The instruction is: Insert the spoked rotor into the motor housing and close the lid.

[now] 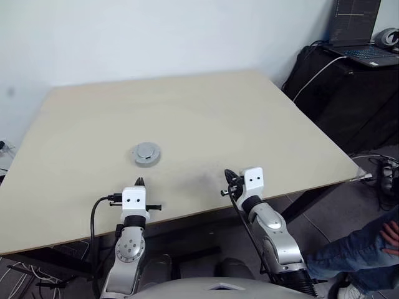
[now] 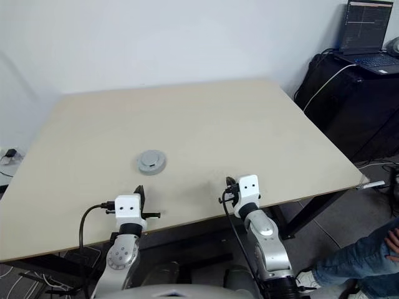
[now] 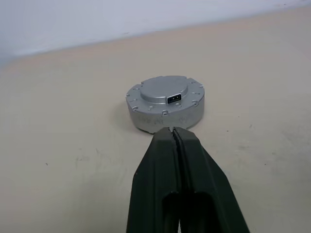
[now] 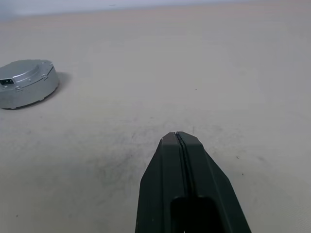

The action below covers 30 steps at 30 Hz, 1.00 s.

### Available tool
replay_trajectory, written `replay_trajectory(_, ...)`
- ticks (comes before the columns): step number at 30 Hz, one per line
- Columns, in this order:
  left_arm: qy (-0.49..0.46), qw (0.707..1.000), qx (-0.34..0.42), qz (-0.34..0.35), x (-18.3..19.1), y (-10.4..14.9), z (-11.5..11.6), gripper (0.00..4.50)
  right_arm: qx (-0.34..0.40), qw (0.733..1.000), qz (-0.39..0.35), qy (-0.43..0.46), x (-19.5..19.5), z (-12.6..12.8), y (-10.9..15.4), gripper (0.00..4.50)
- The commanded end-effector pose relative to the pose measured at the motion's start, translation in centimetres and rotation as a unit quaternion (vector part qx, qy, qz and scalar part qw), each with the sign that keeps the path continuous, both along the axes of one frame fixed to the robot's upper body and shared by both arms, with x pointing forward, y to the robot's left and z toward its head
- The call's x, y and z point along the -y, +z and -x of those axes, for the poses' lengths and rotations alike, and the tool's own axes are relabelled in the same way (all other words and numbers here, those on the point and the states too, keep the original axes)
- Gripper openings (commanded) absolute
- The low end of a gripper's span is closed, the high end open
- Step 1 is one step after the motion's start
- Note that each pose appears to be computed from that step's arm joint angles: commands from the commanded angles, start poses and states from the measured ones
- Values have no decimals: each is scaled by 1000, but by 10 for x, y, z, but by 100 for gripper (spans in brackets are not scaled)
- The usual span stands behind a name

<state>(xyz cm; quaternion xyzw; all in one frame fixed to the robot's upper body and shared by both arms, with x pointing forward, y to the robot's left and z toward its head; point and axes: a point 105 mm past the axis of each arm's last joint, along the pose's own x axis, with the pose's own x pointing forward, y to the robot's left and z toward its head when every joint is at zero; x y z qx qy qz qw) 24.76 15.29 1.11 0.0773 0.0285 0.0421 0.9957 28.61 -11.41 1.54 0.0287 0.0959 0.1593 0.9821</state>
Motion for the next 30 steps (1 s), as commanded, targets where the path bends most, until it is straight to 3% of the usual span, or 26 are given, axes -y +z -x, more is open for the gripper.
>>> replay_trajectory(1,4,1000,24,2,-1,9,-3,3,30,999,-5,-17,5,-6,13,0)
replay_trajectory(13,48,998,16,23,-13,6,-1,3,42,993,-7,-114,33,-4,13,0)
replay_trajectory(30,79,994,33,70,-17,11,0,3,64,994,6,-93,27,-1,19,0)
